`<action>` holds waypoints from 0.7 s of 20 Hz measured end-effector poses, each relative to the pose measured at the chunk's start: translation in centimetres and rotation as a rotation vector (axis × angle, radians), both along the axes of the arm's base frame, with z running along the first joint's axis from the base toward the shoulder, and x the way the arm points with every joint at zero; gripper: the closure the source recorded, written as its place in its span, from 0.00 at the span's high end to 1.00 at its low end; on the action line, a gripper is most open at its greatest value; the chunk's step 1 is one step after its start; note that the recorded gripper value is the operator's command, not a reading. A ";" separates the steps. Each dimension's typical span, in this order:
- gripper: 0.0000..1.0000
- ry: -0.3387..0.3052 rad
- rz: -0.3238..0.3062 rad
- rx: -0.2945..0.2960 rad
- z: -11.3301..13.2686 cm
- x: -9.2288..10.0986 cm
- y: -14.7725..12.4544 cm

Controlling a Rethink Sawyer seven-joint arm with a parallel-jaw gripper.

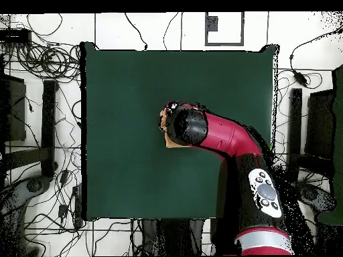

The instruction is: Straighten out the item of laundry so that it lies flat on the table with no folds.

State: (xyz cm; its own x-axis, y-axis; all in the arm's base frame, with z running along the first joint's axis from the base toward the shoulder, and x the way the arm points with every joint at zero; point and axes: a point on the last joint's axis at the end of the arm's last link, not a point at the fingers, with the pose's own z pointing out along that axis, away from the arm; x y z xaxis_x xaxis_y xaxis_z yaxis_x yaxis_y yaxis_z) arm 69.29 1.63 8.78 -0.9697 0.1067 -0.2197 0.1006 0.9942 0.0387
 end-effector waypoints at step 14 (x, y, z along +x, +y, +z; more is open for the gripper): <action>1.00 0.055 0.045 0.009 2.0 -0.7 2.6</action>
